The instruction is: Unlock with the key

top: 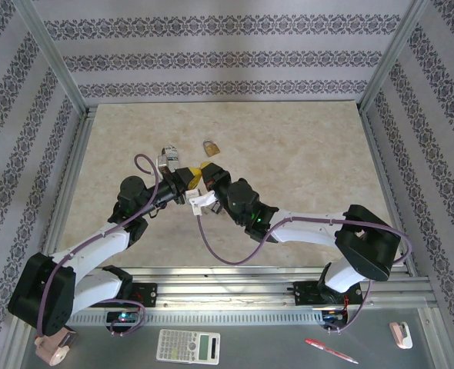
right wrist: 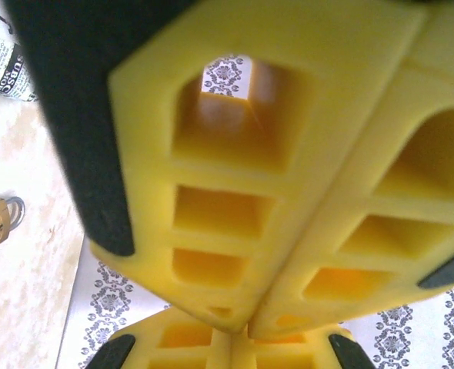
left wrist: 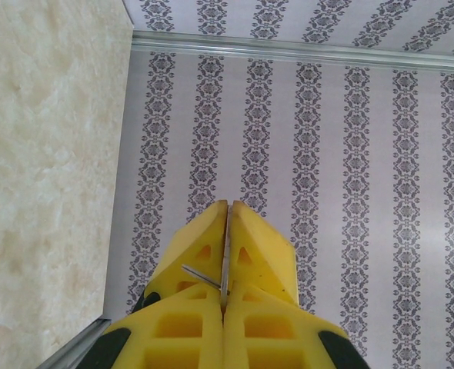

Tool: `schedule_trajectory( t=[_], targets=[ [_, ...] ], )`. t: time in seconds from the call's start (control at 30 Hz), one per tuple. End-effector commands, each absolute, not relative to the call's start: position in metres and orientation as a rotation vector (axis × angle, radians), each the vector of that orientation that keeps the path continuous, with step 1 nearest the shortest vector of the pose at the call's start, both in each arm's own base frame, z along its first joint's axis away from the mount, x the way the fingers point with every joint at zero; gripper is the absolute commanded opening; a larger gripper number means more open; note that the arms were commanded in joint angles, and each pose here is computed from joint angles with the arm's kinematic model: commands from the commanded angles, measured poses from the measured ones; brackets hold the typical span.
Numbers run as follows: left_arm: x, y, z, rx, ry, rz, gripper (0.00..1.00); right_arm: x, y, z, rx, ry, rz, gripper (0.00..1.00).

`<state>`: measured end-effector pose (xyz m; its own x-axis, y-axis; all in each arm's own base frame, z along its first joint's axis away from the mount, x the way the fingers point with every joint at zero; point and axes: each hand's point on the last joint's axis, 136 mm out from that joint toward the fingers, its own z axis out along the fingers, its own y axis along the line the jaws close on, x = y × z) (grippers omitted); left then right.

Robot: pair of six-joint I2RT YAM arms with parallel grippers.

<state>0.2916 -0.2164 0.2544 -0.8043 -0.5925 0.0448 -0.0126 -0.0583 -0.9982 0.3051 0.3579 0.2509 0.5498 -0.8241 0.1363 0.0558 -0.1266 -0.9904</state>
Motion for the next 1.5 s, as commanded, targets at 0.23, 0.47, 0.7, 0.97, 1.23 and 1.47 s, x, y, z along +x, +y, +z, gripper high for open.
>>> schedule_trajectory(
  t=[0.23,0.47,0.7,0.97,1.23,1.47],
  targets=[
    [0.282,-0.217,0.259,-0.494,1.793,-1.910,0.00,0.293,0.354,0.250,-1.494,0.776,-0.713,0.61],
    [0.272,-0.207,0.243,-0.407,1.835,-1.823,0.00,0.289,0.325,0.262,-1.364,0.969,-0.495,0.87],
    [0.261,-0.204,0.238,-0.261,1.850,-1.721,0.00,0.293,0.281,0.279,-1.135,1.357,-0.088,0.96],
    [0.237,-0.204,0.249,0.003,1.830,-1.607,0.00,0.314,0.249,0.284,-0.782,1.784,0.253,0.98],
    [0.219,-0.201,0.257,0.158,1.791,-1.518,0.00,0.272,0.302,0.297,-0.766,1.860,0.864,0.90],
    [0.219,-0.204,0.256,0.227,1.808,-1.461,0.00,0.221,0.328,0.294,-0.954,1.864,1.317,0.77]
  ],
)
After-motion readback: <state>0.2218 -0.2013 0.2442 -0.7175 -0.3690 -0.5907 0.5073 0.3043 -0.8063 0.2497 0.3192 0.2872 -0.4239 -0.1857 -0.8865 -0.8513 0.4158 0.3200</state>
